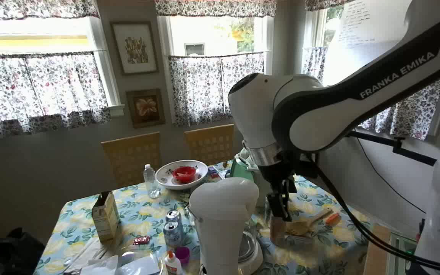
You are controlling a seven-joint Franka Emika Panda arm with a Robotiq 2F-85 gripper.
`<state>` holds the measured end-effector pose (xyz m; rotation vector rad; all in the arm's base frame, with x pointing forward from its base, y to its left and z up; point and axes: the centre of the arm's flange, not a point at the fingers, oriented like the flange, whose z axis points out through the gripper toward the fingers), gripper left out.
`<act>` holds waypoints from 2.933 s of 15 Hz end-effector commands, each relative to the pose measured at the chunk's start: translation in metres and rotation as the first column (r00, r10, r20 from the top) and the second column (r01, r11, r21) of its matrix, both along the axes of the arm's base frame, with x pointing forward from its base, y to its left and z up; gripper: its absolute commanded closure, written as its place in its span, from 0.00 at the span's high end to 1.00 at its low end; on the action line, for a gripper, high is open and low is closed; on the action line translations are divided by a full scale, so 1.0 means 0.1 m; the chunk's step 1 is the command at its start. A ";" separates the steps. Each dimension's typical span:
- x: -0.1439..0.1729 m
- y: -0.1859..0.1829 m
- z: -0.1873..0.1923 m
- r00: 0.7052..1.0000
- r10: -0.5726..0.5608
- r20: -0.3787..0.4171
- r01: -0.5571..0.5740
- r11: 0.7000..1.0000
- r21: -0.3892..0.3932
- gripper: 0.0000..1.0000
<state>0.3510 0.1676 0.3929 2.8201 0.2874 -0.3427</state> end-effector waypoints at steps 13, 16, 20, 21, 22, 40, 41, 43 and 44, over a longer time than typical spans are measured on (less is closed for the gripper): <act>0.73 -0.63 -0.18 0.950 -0.299 0.091 0.280 0.943 0.180 1.00; 1.01 -1.03 -0.33 0.904 -0.401 0.148 0.353 0.896 0.268 1.00; 1.13 -1.36 -0.47 0.869 -0.454 0.196 0.383 0.868 0.315 1.00; 1.15 -1.41 -0.49 0.861 -0.467 0.200 0.393 0.862 0.320 1.00; 1.13 -1.47 -0.51 0.861 -0.474 0.187 0.401 0.856 0.326 1.00; 0.72 -2.51 -0.42 0.611 -0.780 0.135 0.697 0.610 0.375 1.00; 0.73 -2.58 -0.47 0.586 -0.799 0.137 0.714 0.589 0.379 1.00; 0.78 -2.70 -0.58 0.557 -0.815 0.162 0.721 0.571 0.393 1.00; 0.83 -2.73 -0.64 0.550 -0.814 0.184 0.714 0.573 0.402 1.00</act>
